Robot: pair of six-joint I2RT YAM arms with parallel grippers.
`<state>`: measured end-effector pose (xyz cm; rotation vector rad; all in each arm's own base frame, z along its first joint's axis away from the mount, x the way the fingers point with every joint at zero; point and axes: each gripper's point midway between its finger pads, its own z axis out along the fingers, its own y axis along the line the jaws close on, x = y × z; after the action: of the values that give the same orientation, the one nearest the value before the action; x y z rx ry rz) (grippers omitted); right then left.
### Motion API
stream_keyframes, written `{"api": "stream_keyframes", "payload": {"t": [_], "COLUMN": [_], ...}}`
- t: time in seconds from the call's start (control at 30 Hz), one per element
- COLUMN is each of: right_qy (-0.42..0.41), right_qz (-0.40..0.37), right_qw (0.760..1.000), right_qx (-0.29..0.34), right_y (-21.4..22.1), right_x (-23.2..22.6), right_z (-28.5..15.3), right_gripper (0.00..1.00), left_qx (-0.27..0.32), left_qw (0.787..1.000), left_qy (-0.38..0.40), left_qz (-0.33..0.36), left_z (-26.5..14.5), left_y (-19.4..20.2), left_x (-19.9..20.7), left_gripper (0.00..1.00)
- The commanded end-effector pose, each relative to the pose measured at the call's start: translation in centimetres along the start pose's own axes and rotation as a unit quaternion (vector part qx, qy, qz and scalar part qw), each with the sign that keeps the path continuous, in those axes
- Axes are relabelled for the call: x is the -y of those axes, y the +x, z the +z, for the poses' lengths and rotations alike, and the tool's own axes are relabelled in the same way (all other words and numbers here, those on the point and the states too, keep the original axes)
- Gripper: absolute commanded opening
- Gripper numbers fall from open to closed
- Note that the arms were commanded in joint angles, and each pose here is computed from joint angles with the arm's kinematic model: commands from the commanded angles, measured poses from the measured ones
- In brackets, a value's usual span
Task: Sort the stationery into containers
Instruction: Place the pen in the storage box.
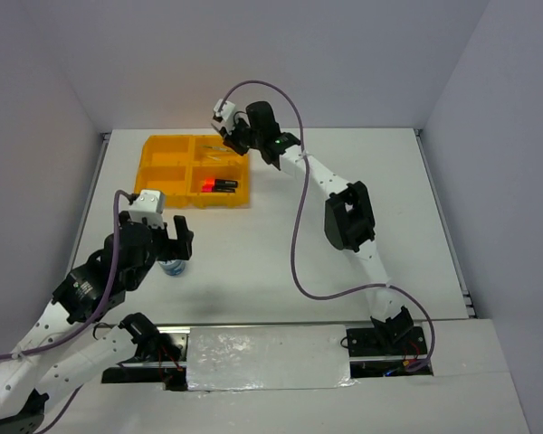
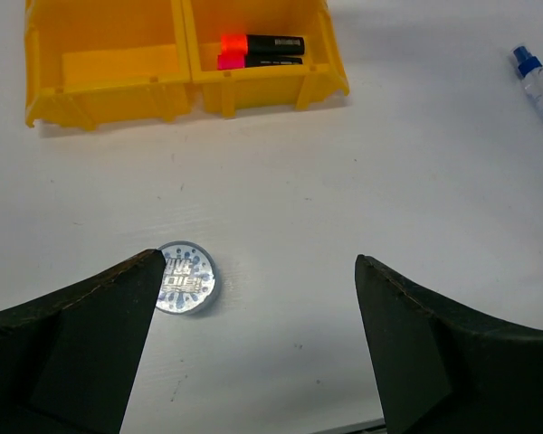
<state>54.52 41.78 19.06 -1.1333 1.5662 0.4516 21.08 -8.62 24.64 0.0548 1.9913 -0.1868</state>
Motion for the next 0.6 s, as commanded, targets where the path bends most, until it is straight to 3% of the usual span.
{"api": "stream_keyframes", "payload": {"t": [0.0,0.5,0.57], "right_qy": [0.038,0.076,0.078], "right_qz": [-0.051,-0.048,-0.049], "right_qw": [0.996,0.992,0.992], "right_qx": [0.066,0.083,0.083], "right_y": [-3.9,0.1,0.2], "right_x": [2.0,2.8,2.9], "right_z": [0.9,5.3,5.3], "right_gripper": [0.0,0.0,0.06], "left_qx": [0.01,-0.001,-0.002], "left_qw": [1.0,0.999,0.999], "left_qy": [0.022,0.032,0.036], "left_qz": [0.006,0.006,0.007], "left_z": [0.5,1.1,1.1], "left_y": [-1.2,-0.8,-0.8], "left_x": [0.9,1.0,1.1], "left_gripper": [0.99,0.99,0.99]}}
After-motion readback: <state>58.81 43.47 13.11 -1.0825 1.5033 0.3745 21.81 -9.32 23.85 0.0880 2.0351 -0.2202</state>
